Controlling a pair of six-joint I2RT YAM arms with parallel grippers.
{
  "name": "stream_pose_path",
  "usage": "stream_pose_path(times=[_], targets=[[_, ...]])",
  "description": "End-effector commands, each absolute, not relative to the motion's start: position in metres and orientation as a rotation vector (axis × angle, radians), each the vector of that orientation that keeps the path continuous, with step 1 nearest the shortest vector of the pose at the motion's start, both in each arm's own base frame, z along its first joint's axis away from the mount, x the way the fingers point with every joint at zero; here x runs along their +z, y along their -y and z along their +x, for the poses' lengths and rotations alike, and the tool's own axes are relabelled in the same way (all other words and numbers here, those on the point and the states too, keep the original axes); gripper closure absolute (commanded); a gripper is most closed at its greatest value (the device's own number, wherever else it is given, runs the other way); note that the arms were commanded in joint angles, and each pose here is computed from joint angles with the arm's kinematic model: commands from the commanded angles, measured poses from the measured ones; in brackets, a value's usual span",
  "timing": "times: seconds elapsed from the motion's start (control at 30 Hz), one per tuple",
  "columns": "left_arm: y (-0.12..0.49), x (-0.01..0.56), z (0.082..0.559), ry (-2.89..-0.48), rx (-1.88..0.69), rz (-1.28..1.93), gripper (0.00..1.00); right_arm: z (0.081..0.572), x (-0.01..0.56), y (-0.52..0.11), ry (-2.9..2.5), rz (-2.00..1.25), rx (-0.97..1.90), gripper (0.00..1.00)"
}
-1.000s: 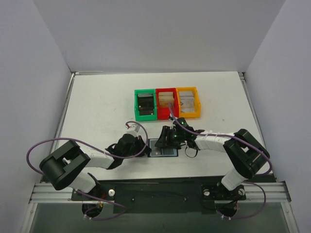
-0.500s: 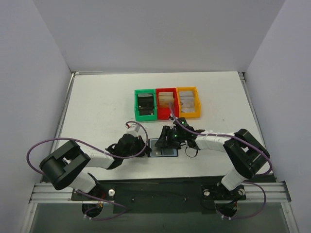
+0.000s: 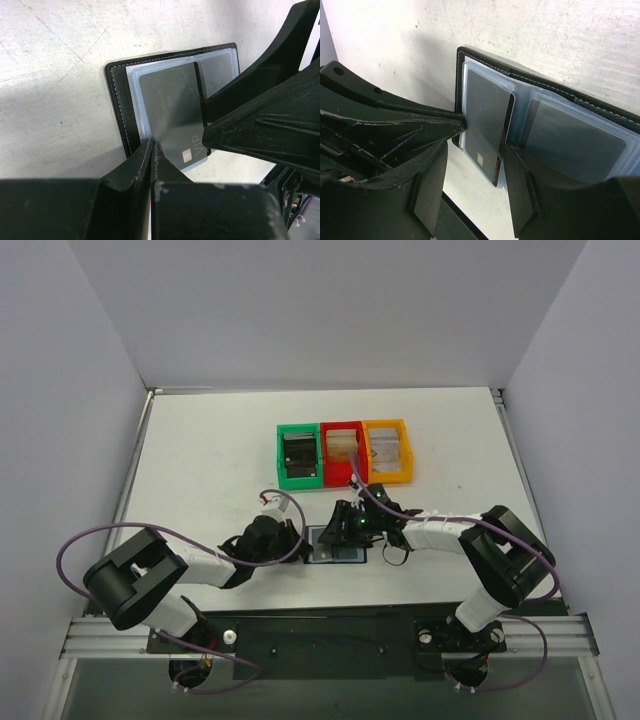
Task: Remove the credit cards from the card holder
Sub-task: Remove the credit card from the card holder.
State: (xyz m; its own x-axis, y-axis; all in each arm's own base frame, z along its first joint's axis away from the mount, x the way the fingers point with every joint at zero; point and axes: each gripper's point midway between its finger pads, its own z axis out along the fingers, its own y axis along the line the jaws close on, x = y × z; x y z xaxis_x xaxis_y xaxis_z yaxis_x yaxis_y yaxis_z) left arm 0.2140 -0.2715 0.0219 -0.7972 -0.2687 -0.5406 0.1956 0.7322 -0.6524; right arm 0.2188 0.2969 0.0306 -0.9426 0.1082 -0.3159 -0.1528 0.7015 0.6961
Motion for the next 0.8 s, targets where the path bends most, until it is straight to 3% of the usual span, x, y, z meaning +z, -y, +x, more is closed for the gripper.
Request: stream_pose_path(times=[0.0,0.77], targets=[[0.275,0.013,0.211,-2.340,-0.933,-0.040,0.92,0.218,0.045,-0.307,-2.522,-0.056,1.205,0.57],[0.277,0.005,0.209,-2.359,-0.921,-0.030,0.92,0.220,0.055,-0.301,-2.476,-0.022,1.234,0.76]])
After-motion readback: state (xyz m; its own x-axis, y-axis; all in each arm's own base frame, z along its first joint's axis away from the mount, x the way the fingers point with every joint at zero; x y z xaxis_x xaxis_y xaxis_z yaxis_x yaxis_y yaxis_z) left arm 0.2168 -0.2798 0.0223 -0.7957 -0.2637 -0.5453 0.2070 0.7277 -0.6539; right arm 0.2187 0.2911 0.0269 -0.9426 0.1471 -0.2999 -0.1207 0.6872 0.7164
